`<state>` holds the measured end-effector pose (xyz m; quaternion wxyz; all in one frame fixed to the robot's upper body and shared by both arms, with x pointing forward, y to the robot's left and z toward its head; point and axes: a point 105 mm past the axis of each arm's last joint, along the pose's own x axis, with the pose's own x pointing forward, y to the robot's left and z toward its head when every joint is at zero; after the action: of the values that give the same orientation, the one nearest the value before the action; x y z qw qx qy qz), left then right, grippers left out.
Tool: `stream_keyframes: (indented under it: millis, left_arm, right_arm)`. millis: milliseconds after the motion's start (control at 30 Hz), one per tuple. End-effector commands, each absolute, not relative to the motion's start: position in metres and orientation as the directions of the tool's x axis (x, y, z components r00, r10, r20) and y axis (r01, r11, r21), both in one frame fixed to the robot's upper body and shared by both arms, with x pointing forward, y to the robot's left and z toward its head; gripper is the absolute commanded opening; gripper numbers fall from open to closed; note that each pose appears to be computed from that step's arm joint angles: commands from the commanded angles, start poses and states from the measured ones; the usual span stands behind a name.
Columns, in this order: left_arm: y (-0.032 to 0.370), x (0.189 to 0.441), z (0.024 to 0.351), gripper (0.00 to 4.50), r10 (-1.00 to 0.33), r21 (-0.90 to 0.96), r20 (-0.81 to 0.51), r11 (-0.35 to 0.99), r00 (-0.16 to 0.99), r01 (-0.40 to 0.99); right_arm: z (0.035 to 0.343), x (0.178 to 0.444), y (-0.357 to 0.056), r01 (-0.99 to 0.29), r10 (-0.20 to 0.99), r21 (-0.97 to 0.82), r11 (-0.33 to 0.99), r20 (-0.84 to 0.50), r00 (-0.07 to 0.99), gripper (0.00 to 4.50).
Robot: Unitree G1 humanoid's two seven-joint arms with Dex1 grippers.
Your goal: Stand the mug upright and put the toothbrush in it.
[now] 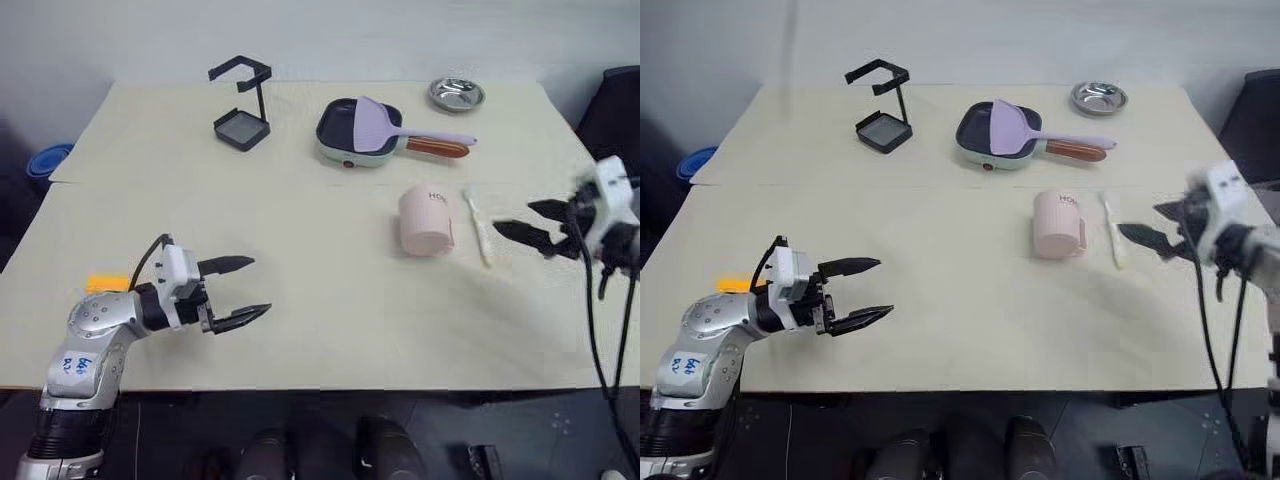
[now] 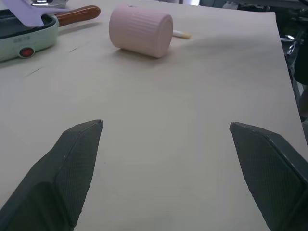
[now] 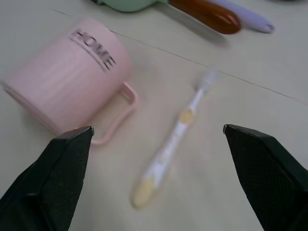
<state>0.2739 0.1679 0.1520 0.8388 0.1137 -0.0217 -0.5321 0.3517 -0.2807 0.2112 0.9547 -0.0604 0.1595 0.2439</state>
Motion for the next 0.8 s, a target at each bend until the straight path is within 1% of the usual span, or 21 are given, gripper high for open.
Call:
stream_keyframes:
  millis: [33,100,167,300,533,667,800]
  left_arm:
    - [0.166,0.273,0.158,4.49,-0.896,0.246,-0.061,0.413,0.440,0.877]
    - [0.166,0.273,0.160,4.50,-0.891,0.236,-0.032,0.434,0.454,0.869]
    - [0.165,0.272,0.162,4.50,-0.885,0.233,-0.015,0.450,0.465,0.862]
    - [0.166,0.269,0.160,4.50,-0.879,0.234,-0.019,0.459,0.476,0.857]
    - [0.166,0.268,0.159,4.50,-0.869,0.234,-0.011,0.479,0.495,0.846]
    - [0.166,0.269,0.158,4.50,-0.868,0.233,-0.013,0.480,0.497,0.846]
    - [0.165,0.269,0.158,4.50,-0.869,0.237,-0.013,0.478,0.494,0.846]
  right_arm:
    - [0.201,0.364,-0.273,-0.419,0.395,0.060,0.906,-0.474,0.787,4.50]
    - [0.200,0.377,-0.273,-0.402,0.355,0.014,0.915,-0.499,0.791,4.12]
    - [0.197,0.384,-0.274,-0.405,0.328,-0.032,0.914,-0.528,0.783,3.60]
    - [0.200,0.396,-0.271,-0.392,0.325,-0.013,0.920,-0.533,0.781,2.24]
    - [0.205,0.404,-0.259,-0.394,0.374,0.084,0.915,-0.540,0.754,2.24]
    - [0.196,0.406,-0.253,-0.391,0.367,0.093,0.916,-0.592,0.718,2.24]
    - [0.186,0.413,-0.252,-0.373,0.342,0.087,0.924,-0.623,0.703,2.24]
